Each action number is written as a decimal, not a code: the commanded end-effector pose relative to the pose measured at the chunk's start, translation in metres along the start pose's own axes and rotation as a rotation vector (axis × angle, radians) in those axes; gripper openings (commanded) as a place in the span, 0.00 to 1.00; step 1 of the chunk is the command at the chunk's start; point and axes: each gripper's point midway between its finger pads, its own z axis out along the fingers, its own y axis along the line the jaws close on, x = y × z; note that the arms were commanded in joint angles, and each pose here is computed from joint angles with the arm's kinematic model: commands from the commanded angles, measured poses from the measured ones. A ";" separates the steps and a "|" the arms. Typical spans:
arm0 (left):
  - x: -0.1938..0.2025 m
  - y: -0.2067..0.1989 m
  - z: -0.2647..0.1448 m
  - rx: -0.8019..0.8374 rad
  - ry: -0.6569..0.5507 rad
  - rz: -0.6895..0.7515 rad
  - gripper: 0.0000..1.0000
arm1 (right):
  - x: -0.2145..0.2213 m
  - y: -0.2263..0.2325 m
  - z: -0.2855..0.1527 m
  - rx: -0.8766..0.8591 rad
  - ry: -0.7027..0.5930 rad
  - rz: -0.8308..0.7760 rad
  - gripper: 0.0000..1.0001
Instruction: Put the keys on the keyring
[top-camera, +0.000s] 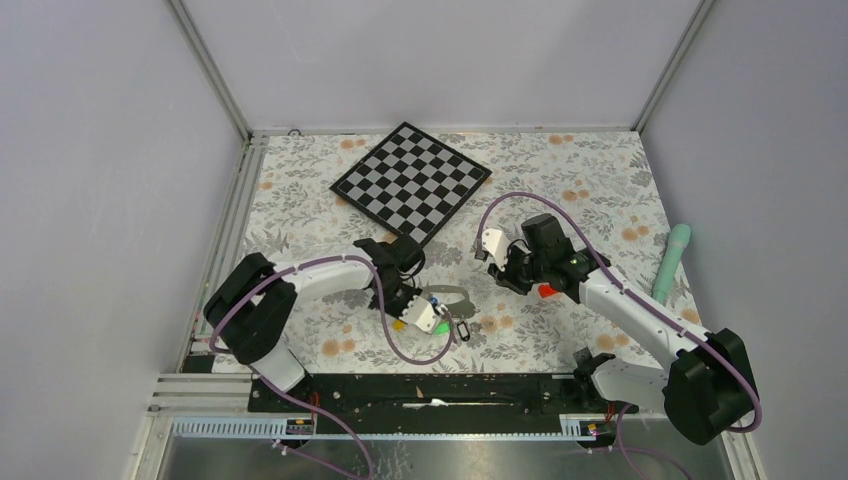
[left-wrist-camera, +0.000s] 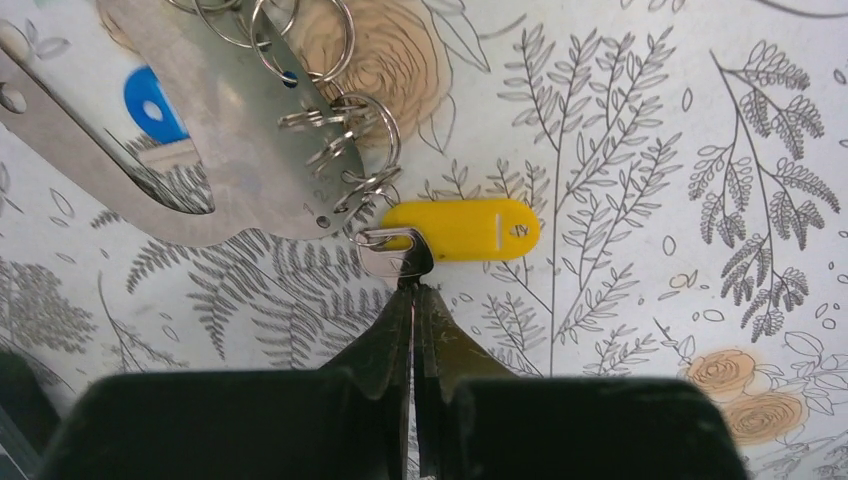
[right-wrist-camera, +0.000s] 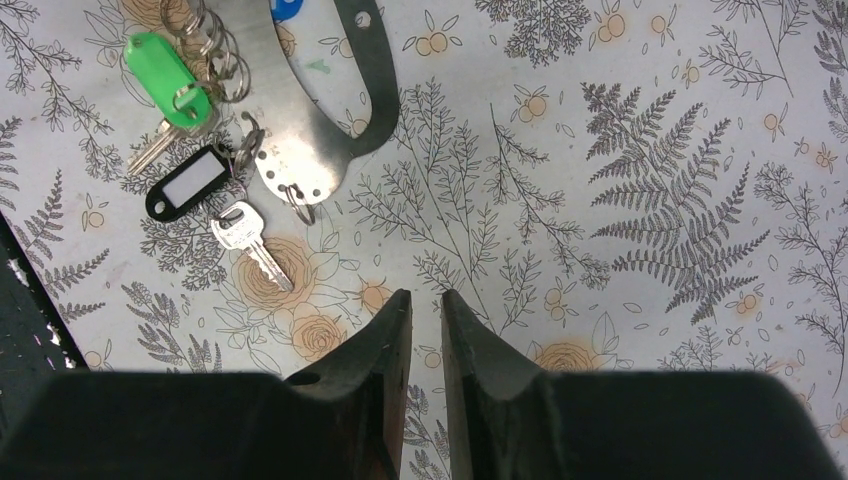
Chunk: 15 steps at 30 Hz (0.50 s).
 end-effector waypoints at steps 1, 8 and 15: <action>0.031 -0.033 0.003 0.055 0.131 -0.082 0.00 | -0.004 -0.001 0.000 -0.002 -0.023 0.010 0.24; 0.037 -0.034 -0.009 -0.002 0.175 -0.145 0.00 | -0.003 0.000 0.001 -0.004 -0.019 0.013 0.24; 0.014 -0.025 -0.026 -0.047 0.037 -0.175 0.00 | -0.008 0.001 0.003 -0.025 -0.034 0.022 0.25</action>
